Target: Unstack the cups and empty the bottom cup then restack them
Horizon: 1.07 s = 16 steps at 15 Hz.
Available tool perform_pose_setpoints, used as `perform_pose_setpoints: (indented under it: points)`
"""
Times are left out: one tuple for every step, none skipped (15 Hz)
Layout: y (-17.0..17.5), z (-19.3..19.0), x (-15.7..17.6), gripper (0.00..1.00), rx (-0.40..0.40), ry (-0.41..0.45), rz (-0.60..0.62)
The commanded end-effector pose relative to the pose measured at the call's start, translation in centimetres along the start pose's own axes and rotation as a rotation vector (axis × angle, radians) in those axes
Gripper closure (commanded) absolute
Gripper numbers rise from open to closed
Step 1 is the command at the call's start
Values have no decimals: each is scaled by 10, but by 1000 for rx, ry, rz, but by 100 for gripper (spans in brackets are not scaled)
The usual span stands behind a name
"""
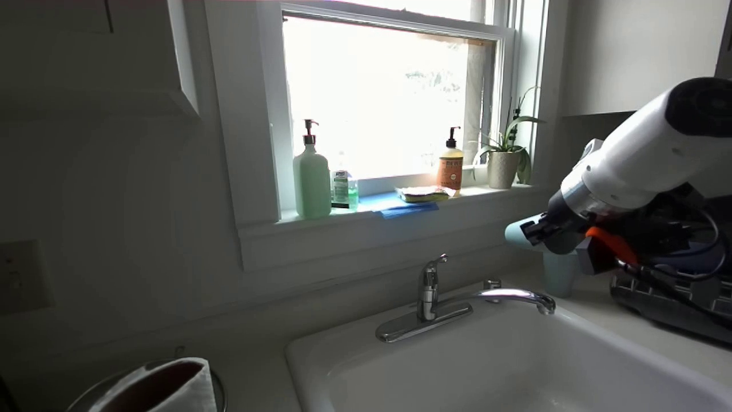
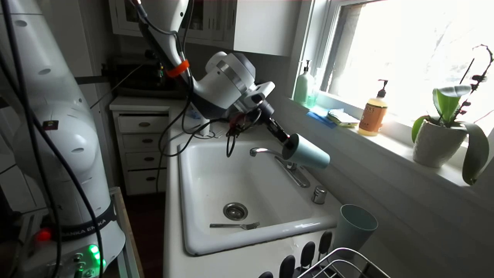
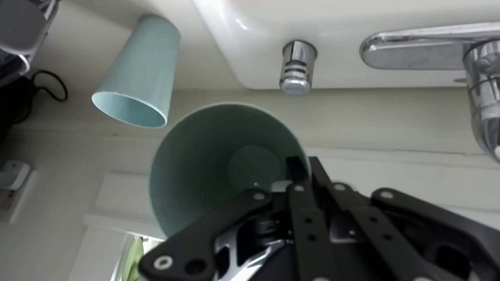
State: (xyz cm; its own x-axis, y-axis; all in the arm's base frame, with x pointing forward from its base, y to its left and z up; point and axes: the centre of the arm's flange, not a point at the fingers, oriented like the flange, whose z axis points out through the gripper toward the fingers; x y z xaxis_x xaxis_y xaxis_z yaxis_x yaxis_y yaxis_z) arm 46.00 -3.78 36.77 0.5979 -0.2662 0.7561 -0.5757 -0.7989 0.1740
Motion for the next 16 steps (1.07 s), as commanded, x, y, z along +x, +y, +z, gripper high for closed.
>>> perform_pose_setpoints:
  points:
    - [20, -9, 33, 99, -17, -198, 19]
    - [27, -5, 38, 99, -21, -246, 40]
    - [35, -1, 39, 99, -17, -296, 44]
    - [43, 4, 42, 99, -19, -343, 63]
    - [49, 8, 44, 99, -10, -390, 76]
    - [54, 11, 41, 99, 0, -438, 86]
    - [55, 12, 40, 99, 9, -486, 94]
    - [57, 13, 37, 99, 19, -534, 99]
    - [58, 11, 38, 99, 23, -576, 102]
    - [58, 8, 41, 99, 24, -619, 110]
    - [59, 4, 46, 99, 33, -663, 115]
    - [61, 1, 54, 99, 32, -686, 126]
    - [64, -3, 64, 99, 36, -714, 131]
    - [68, -5, 75, 99, 36, -735, 146]
    - [71, -9, 86, 99, 31, -746, 159]
    - [78, -6, 95, 99, 27, -763, 169]
